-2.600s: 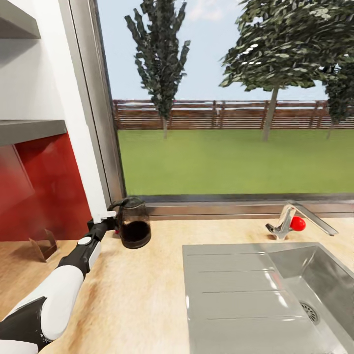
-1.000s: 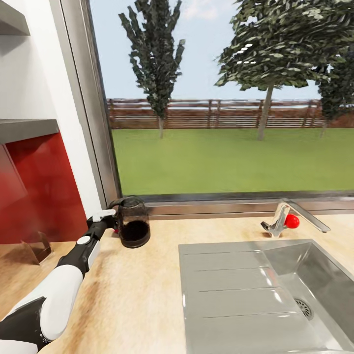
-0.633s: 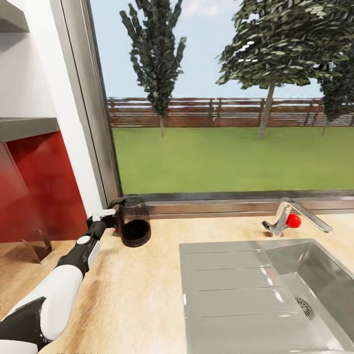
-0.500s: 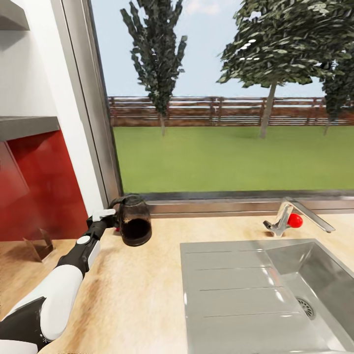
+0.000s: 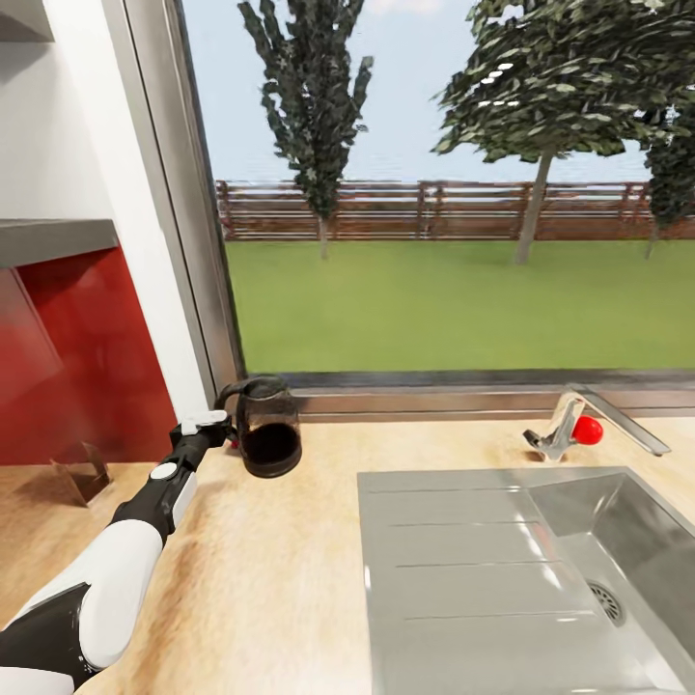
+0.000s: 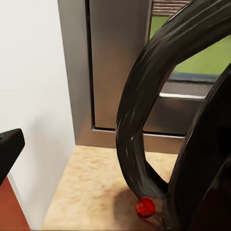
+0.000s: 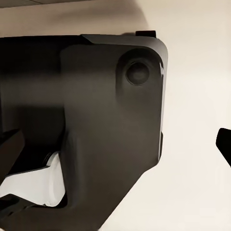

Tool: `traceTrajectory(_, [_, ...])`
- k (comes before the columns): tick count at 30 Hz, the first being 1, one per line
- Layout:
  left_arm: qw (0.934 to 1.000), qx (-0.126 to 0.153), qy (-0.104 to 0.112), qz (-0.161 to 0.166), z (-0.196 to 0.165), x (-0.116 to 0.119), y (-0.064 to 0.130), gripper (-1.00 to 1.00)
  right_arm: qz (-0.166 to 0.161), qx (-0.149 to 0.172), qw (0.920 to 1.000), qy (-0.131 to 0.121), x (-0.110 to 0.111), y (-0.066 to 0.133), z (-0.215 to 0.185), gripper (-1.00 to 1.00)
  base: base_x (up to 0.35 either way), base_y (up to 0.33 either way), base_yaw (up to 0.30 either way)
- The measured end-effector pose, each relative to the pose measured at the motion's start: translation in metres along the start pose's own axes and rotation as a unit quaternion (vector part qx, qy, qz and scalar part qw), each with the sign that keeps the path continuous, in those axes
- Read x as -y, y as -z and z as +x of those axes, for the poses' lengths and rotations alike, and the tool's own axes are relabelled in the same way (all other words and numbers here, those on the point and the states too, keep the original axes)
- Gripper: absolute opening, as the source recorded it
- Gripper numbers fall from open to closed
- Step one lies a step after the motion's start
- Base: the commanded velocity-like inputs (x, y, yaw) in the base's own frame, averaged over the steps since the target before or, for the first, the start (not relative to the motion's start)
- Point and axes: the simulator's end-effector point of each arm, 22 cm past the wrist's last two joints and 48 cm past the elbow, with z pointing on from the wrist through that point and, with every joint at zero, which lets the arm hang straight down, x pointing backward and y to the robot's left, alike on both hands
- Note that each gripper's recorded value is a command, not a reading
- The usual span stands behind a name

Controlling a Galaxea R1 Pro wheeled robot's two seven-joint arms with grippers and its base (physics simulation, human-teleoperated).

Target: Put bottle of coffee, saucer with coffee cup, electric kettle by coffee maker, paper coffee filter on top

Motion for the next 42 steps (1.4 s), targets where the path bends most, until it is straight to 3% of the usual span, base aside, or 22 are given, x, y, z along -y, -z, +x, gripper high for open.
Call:
traceTrajectory(23, [1.0000, -0.009, -0.002, 0.000, 0.013, 0.001, -0.004, 1.00, 0.001, -0.010, 1.0000, -0.001, 0.000, -0.001, 0.008, 1.00, 0.000, 0.000, -0.007])
traceTrajectory(42, [1.0000, -0.006, 0.001, -0.003, 0.000, 0.004, -0.011, 1.00, 0.001, -0.011, 0.9999, -0.002, 0.000, -0.001, 0.009, 1.00, 0.000, 0.000, 0.000])
